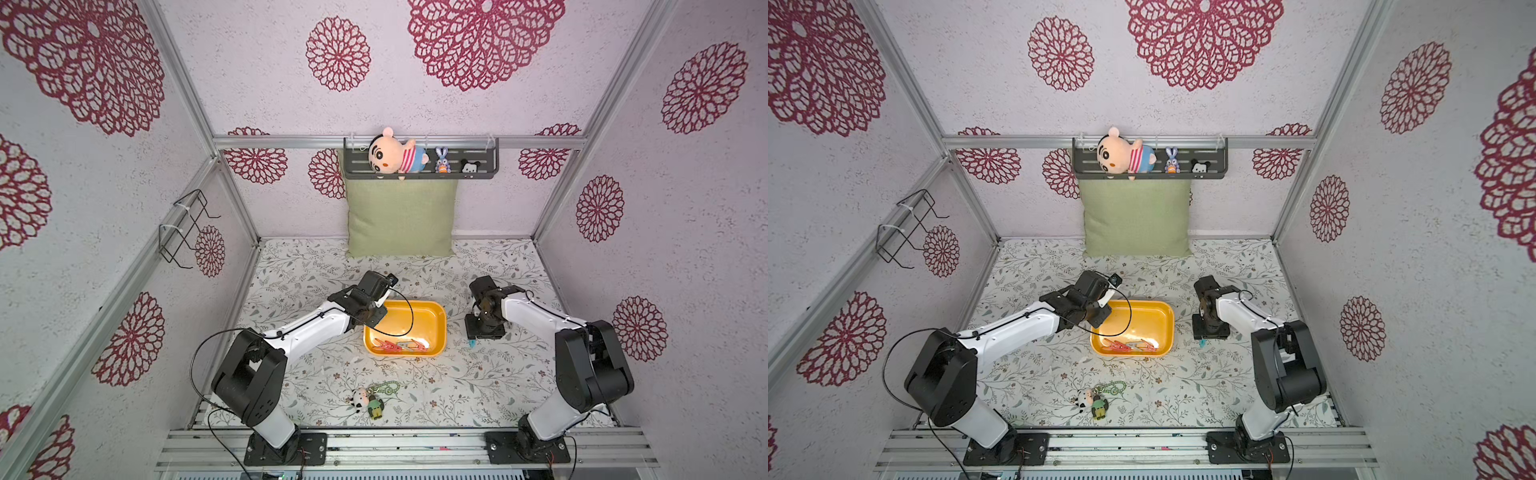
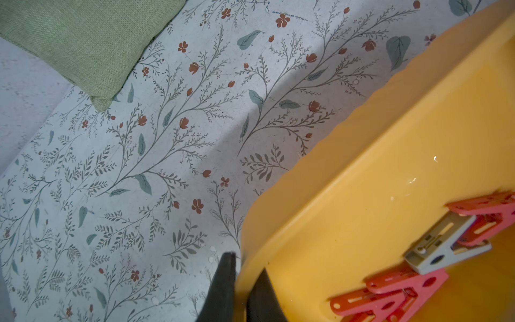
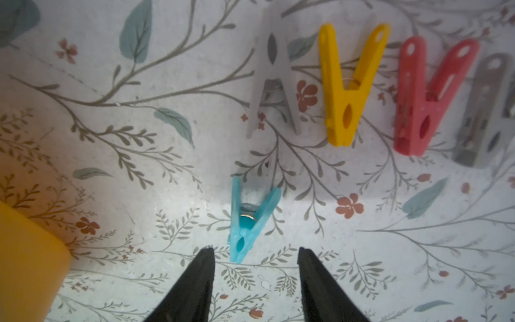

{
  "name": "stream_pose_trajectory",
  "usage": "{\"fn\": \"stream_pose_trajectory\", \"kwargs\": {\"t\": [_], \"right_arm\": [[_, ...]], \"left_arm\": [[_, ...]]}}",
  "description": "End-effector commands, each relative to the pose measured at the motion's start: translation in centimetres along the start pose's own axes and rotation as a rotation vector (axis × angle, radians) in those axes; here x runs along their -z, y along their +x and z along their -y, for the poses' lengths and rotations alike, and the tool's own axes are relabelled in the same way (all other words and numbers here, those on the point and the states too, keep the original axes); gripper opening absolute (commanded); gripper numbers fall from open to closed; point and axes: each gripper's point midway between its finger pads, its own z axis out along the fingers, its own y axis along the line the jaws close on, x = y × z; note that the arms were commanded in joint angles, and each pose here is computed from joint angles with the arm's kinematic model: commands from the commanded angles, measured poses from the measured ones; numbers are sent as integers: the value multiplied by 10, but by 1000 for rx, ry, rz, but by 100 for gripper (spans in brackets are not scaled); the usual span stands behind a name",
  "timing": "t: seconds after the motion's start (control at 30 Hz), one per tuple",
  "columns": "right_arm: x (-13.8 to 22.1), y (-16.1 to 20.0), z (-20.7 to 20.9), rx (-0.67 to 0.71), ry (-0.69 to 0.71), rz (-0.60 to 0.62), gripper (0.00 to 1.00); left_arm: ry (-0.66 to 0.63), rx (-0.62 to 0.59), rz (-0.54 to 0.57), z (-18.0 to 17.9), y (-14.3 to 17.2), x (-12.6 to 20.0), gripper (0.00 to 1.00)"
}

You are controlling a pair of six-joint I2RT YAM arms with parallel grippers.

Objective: Take the clothespins out of the storage box
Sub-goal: Place the clothespin at the center of the board.

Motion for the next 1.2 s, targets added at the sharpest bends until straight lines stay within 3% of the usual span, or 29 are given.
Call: {"fn": "stream_pose_trajectory", "kwargs": {"t": [0.0,0.33,0.93,1.17], "right_arm": [[-4,7,-2,-15,16,-9,55],[-20,16,9,2,96,-64,55],[-15,22,26,26,187,-83,52],[20,-3,-5,22,4,48,54]], "left_arm": [[0,-27,-10,3,2,2,0],[-3,-27,-9,3,1,2,0],[-5,-27,-7,2,1,3,0],[-5,-26,-11,3,2,2,0]]}}
